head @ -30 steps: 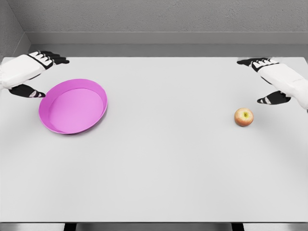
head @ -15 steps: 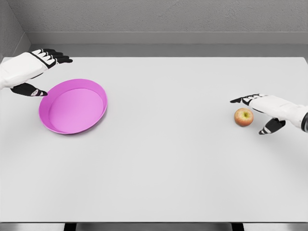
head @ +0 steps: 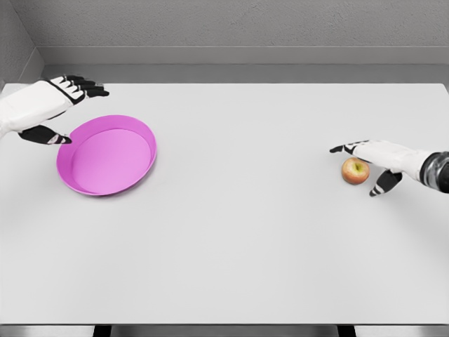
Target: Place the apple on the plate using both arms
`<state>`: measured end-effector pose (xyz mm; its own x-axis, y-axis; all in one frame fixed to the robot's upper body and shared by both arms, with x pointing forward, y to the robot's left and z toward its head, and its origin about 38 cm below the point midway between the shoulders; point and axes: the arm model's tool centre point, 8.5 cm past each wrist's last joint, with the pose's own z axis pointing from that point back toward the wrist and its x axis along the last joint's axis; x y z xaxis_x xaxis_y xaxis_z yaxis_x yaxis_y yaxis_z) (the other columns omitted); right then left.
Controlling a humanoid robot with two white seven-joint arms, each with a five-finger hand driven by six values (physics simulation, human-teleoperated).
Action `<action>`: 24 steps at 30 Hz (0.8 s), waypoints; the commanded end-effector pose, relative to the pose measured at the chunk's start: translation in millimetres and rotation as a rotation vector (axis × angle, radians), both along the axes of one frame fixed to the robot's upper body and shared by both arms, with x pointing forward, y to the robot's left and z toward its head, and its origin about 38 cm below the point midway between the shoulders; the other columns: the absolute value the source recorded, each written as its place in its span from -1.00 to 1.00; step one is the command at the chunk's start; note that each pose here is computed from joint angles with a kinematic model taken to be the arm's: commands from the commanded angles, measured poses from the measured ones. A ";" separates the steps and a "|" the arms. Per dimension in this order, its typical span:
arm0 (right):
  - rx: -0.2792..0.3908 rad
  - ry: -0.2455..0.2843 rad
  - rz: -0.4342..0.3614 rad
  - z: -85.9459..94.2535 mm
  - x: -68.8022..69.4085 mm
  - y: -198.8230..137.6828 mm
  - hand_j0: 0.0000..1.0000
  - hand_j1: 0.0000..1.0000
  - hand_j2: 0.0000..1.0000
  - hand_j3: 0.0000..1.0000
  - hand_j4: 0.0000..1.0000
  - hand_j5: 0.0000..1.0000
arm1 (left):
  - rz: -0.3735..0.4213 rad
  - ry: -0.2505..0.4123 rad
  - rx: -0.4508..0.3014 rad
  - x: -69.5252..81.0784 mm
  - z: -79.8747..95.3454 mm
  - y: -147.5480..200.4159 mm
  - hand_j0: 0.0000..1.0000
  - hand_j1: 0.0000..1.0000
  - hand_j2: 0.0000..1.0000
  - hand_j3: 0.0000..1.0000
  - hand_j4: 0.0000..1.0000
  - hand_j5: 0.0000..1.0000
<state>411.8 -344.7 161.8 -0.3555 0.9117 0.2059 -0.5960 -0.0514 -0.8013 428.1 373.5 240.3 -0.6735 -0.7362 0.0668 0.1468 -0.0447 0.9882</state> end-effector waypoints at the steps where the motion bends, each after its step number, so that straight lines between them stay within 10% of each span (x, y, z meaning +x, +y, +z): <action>1: -0.002 0.009 0.001 -3.3 -0.9 0.2 1.00 1.00 1.00 1.00 1.00 1.00 | -0.008 -0.010 -0.002 -1.5 4.9 -1.6 1.00 1.00 1.00 1.00 1.00 1.00; 5: -0.002 0.009 0.001 -3.3 -0.9 0.2 0.99 0.99 0.99 0.99 0.99 0.99 | -0.010 -0.011 -0.001 -1.9 5.6 -2.0 1.00 1.00 1.00 1.00 1.00 1.00; 9: -0.004 0.010 0.002 -3.6 -1.3 -0.1 0.21 0.21 0.21 0.21 0.21 0.21 | -0.017 -0.009 -0.002 -2.8 4.0 -4.5 1.00 1.00 1.00 1.00 1.00 1.00; 24: -0.008 0.016 0.006 -5.9 -2.9 0.9 0.00 0.00 0.00 0.00 0.00 0.00 | -0.021 -0.011 0.001 -3.0 3.4 -6.8 1.00 1.00 1.00 1.00 1.00 1.00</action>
<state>409.4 -343.6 155.9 -0.3579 0.9112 0.2038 -0.6068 -0.0611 -0.7925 425.2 366.8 242.7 -0.6896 -0.7221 0.0548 0.1353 -0.0541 0.9893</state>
